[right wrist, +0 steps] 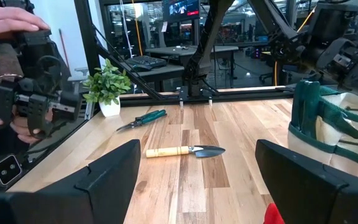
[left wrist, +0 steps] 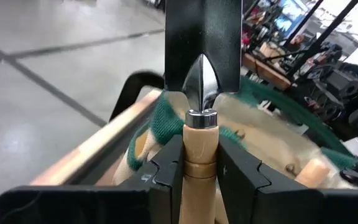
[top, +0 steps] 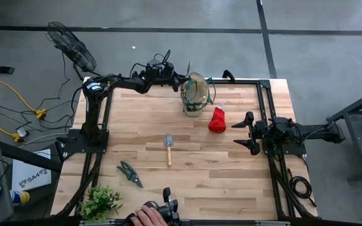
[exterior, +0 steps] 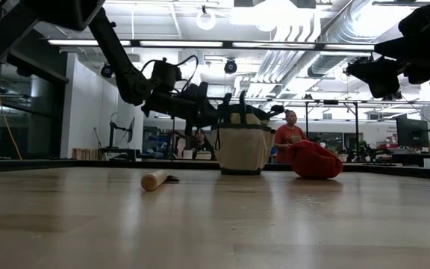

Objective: Pick & Place Garden tools in Gardening bag
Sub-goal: Put the brown trowel into the gardening bag

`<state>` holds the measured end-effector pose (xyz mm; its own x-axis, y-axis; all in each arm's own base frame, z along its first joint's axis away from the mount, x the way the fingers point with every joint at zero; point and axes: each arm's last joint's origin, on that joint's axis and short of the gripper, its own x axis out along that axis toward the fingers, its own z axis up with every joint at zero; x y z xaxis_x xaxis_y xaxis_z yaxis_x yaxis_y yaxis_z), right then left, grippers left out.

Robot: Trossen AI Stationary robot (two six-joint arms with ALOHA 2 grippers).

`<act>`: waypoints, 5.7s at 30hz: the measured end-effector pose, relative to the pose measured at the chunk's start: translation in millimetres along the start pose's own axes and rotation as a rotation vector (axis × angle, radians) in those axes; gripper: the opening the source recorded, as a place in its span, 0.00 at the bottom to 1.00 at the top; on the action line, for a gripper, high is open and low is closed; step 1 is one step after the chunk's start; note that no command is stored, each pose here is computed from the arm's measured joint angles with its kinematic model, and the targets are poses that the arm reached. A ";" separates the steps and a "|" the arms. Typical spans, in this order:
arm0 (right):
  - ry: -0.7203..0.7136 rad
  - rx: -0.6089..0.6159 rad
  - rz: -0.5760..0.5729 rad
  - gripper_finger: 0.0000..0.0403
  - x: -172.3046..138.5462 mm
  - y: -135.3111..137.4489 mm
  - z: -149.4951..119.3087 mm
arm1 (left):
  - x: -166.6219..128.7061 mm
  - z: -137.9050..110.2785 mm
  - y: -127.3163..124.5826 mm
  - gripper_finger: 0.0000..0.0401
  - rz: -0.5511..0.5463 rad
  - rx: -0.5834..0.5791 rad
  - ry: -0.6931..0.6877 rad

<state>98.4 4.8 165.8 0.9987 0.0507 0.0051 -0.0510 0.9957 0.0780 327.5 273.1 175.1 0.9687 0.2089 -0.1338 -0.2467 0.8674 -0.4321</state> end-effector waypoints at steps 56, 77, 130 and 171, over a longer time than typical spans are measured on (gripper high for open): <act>0.000 0.000 0.000 0.77 0.0 0.0 0.1 | -1.7 -2.2 -7.7 0.57 -0.209 0.198 0.082; 0.000 0.000 0.000 0.77 0.0 0.0 0.0 | -9.8 3.3 -3.1 0.57 -0.171 0.183 0.113; 0.000 0.000 0.000 0.77 0.0 0.0 0.0 | -18.0 24.8 -13.3 0.57 -0.073 0.254 0.046; 0.000 0.000 0.000 0.77 0.0 0.0 0.0 | -72.6 74.4 -50.0 0.01 0.079 0.266 0.118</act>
<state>98.4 4.8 165.8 0.9987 0.0511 0.0050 -0.0513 0.9956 0.0783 271.4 248.1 272.8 0.9333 0.2399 -0.2673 -0.2906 0.9417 -0.1695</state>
